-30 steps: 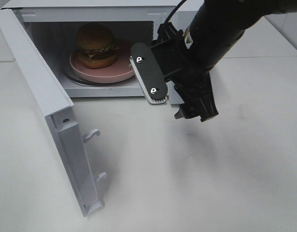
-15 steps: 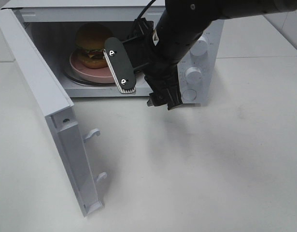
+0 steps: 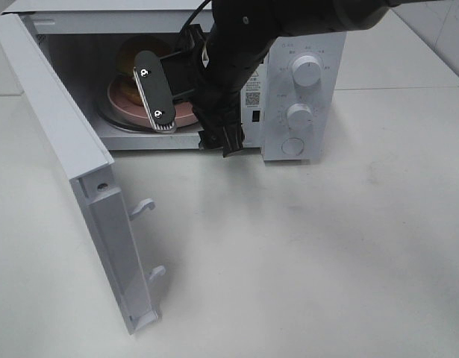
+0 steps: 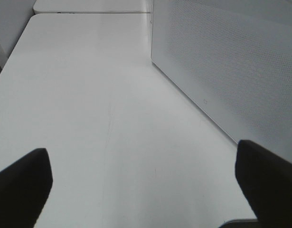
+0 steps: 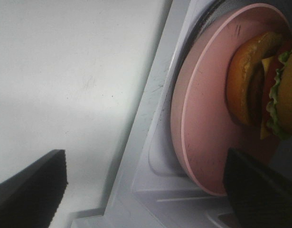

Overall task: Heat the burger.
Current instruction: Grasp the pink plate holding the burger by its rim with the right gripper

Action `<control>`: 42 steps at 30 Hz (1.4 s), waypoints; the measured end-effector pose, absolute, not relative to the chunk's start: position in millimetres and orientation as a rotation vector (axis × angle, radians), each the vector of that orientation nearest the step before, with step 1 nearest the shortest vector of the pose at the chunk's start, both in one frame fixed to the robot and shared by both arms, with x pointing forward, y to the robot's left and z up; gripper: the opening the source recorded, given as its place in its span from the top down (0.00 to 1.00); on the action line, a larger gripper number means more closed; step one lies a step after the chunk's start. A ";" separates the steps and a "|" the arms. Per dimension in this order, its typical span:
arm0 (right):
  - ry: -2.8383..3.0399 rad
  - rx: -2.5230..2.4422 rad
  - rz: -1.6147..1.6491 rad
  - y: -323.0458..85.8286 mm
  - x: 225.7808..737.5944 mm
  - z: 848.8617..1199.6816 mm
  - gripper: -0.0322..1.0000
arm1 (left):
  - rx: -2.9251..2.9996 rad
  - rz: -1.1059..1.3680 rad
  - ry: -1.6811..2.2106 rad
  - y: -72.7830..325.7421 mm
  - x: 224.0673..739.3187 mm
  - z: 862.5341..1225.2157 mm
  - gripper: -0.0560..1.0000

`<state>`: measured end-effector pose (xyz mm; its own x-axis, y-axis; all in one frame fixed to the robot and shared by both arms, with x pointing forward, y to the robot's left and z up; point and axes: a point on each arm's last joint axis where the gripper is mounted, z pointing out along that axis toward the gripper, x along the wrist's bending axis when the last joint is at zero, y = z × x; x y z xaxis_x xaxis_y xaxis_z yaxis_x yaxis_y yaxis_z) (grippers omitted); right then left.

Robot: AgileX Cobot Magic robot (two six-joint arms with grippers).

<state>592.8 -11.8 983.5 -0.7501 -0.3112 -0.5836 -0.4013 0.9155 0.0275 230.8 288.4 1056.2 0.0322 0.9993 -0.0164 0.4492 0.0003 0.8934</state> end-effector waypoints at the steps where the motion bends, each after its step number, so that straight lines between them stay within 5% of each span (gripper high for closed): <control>1: 2.482 -0.501 0.202 -10.1 594.8 980.8 0.14 | 1.552 0.919 1.518 288.4 230.8 1056.2 0.01; 42: 2.532 -0.297 0.270 16.4 667.7 931.5 0.23 | 1.552 0.919 1.518 288.4 230.8 1056.2 0.01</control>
<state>667.7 16.4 931.5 -0.8131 -0.1528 -0.5616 -0.2678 0.9550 0.1278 230.8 288.4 1056.2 0.0322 0.9993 -0.0164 0.4492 0.0003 0.8934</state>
